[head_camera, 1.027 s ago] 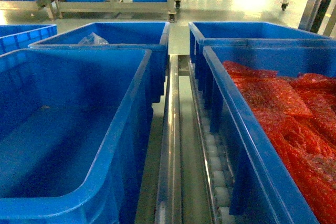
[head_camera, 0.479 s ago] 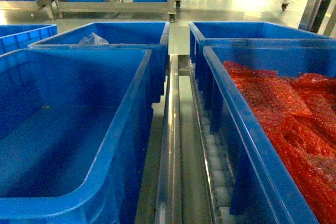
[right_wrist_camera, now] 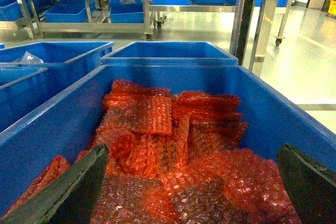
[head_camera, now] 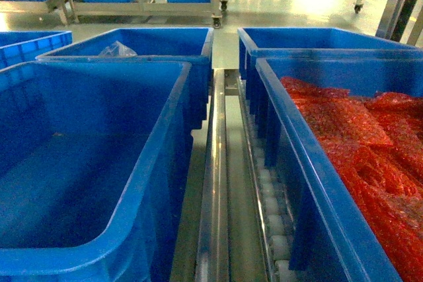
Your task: Pick blue part to blue bin on bottom shelf
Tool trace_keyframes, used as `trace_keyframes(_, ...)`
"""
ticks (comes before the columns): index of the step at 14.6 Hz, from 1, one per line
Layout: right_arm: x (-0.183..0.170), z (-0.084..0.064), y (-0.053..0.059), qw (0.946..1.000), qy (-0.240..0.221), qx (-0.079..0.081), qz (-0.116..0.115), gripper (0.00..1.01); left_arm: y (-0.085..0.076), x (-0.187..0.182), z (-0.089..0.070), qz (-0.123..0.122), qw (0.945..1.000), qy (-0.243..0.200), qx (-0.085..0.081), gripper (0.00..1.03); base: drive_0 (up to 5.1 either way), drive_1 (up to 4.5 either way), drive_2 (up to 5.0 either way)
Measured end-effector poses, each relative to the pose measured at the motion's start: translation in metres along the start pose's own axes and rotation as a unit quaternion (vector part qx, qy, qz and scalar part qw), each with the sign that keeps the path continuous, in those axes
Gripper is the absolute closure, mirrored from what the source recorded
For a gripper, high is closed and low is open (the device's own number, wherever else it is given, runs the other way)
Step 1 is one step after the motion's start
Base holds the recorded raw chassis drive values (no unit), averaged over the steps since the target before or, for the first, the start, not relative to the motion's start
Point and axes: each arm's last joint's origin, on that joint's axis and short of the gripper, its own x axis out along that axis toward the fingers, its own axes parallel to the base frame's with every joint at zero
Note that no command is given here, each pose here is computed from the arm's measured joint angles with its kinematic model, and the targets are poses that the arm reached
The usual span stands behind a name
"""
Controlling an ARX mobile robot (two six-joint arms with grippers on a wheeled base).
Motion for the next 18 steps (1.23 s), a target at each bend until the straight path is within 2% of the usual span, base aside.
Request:
trace_keyframes(1, 0.0, 0.0, 0.0, 1.0, 0.0, 0.0, 0.0, 0.03, -0.012, 0.021, 0.001, -0.018, 0.9998, 0.003, -0.001, 0.6, 0.0, 0.0, 0.0)
trace_keyframes(2, 0.0, 0.0, 0.0, 1.0, 0.0, 0.0, 0.0, 0.03, -0.021, 0.044, -0.004, -0.026, 0.9995, 0.017, -0.008, 0.6, 0.0, 0.0, 0.0)
trace_keyframes(3, 0.0, 0.0, 0.0, 1.0, 0.0, 0.0, 0.0, 0.03, -0.025, 0.057, -0.011, -0.019, 0.9993, 0.031, -0.004, 0.6, 0.0, 0.0, 0.0)
trace_keyframes(4, 0.0, 0.0, 0.0, 1.0, 0.0, 0.0, 0.0, 0.03, -0.028, 0.066, -0.017, -0.009, 0.9991, 0.042, -0.004, 0.55, 0.0, 0.0, 0.0)
trace_keyframes(5, 0.0, 0.0, 0.0, 1.0, 0.0, 0.0, 0.0, 0.03, -0.029, 0.068, -0.022, -0.005, 0.9986, 0.052, -0.001, 0.42, 0.0, 0.0, 0.0)
trace_keyframes(8, 0.0, 0.0, 0.0, 1.0, 0.0, 0.0, 0.0, 0.03, -0.028, 0.068, -0.016, -0.002, 0.9992, 0.039, -0.008, 0.03, 0.0, 0.0, 0.0)
trace_keyframes(11, 0.0, 0.0, 0.0, 1.0, 0.0, 0.0, 0.0, 0.03, -0.028, 0.068, -0.016, -0.002, 0.9992, 0.039, -0.008, 0.05, 0.0, 0.0, 0.0)
trace_keyframes(12, 0.0, 0.0, 0.0, 1.0, 0.0, 0.0, 0.0, 0.03, -0.026, 0.068, -0.015, -0.012, 0.9996, 0.024, -0.012, 0.09, 0.0, 0.0, 0.0)
trace_keyframes(13, 0.0, 0.0, 0.0, 1.0, 0.0, 0.0, 0.0, 0.03, -0.021, 0.065, -0.015, -0.028, 0.9994, 0.011, -0.016, 0.18, 0.0, 0.0, 0.0)
trace_keyframes(15, 0.0, 0.0, 0.0, 1.0, 0.0, 0.0, 0.0, 0.03, -0.005, 0.05, -0.028, -0.031, 0.9993, 0.013, -0.016, 0.38, 0.0, 0.0, 0.0)
trace_keyframes(18, 0.0, 0.0, 0.0, 1.0, 0.0, 0.0, 0.0, 0.03, 0.013, 0.032, -0.045, -0.035, 0.9991, 0.017, -0.015, 0.77, 0.0, 0.0, 0.0)
